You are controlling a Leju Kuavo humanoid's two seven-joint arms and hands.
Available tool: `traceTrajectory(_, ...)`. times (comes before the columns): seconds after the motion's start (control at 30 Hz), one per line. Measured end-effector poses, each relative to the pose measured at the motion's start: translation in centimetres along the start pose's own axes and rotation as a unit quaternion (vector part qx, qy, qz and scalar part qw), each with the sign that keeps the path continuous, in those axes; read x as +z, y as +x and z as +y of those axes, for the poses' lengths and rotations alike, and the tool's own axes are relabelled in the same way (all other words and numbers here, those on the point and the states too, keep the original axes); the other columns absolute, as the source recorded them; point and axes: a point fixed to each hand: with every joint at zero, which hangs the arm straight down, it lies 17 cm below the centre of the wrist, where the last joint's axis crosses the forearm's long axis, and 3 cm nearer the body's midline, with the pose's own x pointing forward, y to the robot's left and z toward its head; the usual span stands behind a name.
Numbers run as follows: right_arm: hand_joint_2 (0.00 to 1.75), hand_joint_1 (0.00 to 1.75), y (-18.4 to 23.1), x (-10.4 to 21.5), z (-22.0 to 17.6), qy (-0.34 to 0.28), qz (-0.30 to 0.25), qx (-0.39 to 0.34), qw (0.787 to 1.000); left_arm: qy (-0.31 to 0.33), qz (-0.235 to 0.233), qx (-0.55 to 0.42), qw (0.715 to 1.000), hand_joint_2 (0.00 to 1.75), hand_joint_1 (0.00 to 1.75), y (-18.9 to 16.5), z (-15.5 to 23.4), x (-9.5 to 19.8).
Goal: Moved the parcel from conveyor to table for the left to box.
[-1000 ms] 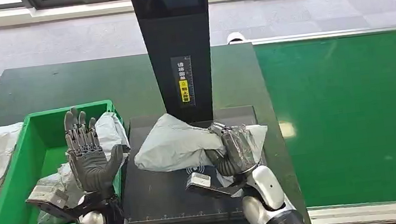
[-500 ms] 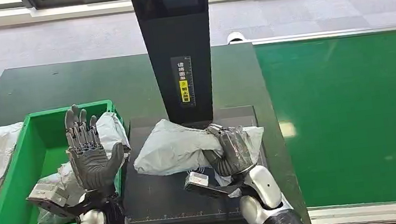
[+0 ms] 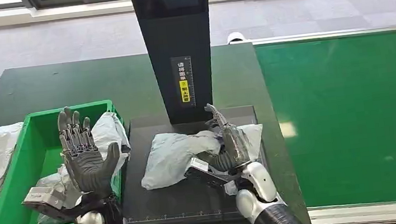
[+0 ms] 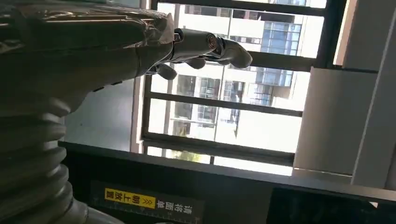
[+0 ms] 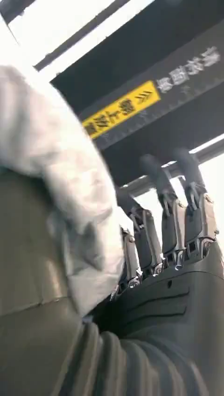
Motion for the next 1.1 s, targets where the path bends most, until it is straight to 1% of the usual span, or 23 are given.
traceTrajectory(0.27,1.75,0.0,-0.4,0.5,1.5,0.031,0.012,-0.041,0.999,0.001,0.002,-0.005,1.0,1.75,0.0,0.0,0.2,0.4)
traceTrajectory(1.1,1.75,0.0,-0.5,0.7,1.9,0.036,0.014,-0.042,0.998,0.001,0.003,-0.006,1.0,1.75,0.0,0.0,0.3,0.5)
